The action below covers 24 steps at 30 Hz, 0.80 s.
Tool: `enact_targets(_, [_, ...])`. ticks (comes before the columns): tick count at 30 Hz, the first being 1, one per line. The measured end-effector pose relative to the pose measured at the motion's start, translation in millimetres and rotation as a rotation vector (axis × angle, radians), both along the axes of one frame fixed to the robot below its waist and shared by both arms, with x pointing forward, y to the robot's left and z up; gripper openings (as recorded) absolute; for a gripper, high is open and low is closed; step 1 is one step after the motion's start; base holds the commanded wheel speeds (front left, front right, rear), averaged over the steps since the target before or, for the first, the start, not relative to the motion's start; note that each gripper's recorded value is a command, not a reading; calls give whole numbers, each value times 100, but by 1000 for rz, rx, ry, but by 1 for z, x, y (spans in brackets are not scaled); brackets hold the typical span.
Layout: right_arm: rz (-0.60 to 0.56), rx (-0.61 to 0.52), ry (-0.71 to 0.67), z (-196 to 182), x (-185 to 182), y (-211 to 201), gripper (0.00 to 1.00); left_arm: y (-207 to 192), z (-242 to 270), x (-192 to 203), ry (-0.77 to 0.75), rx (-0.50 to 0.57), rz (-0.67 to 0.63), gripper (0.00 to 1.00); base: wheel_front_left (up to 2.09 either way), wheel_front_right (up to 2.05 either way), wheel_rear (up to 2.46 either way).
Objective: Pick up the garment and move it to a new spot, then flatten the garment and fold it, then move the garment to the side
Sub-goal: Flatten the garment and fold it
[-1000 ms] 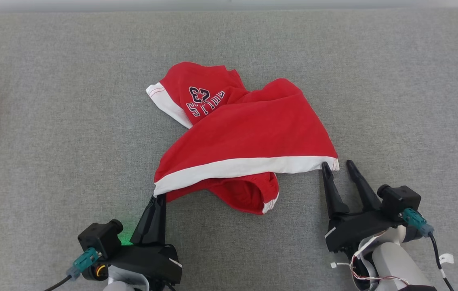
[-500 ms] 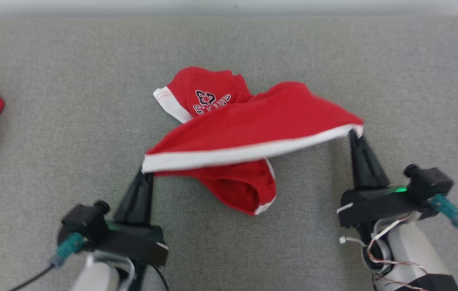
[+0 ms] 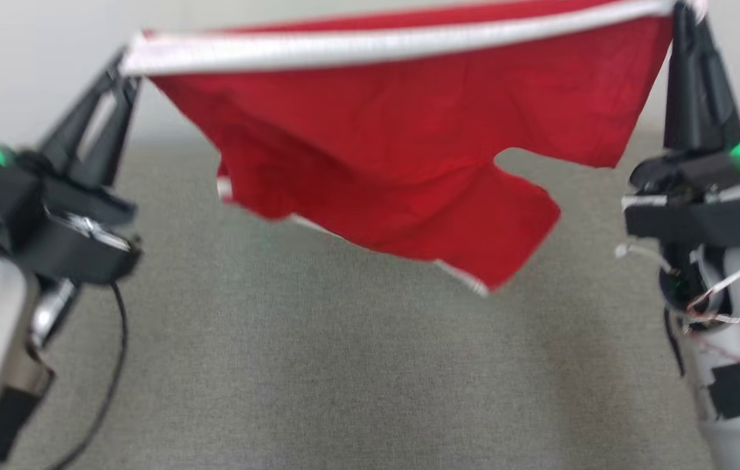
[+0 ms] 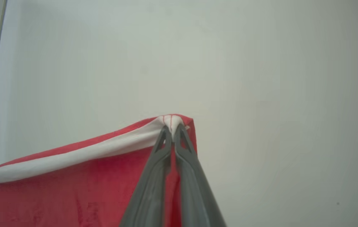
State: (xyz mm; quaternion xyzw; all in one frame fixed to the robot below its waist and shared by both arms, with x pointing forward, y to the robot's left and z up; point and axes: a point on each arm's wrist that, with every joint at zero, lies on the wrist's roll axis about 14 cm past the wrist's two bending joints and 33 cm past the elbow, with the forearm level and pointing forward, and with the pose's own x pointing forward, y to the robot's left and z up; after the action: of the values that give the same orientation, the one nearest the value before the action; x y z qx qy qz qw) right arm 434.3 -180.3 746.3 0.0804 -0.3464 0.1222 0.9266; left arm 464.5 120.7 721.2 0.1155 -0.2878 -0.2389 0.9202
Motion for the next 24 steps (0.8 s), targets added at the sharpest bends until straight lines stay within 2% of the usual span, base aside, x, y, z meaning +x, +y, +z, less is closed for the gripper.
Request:
enact_targets(3, [-2,-46,-85,36,-13,-1,0,3,44,-6,-81,74,21,0,0,0,0])
enact_targets(5, [-8,-83,-87,43,-8,-1,0,3,59,-2,-85,107,38,0,0,0,0])
enact_targets(11, [-2,-173,38,29,42,8,0,-5,14,45,131,242,92,0,0,0,0])
enact_targets(12, [0,-164,57,29,52,7,0,-7,10,53,152,238,91,0,0,0,0])
enact_targets(14, [-22,-237,78,26,72,10,0,-6,6,73,177,236,110,0,0,0,0])
enact_targets(15, [-38,-232,82,29,82,5,0,-4,10,83,169,217,120,0,0,0,0])
enact_targets(20, [-147,-216,-14,66,117,-23,0,-4,38,126,7,153,164,0,0,0,0])
enact_targets(22, [-174,-196,-48,70,121,-33,0,-12,28,140,4,129,156,0,0,0,0])
enact_targets(24, [-179,-185,-30,53,126,-37,0,-17,2,150,39,153,148,0,0,0,0])
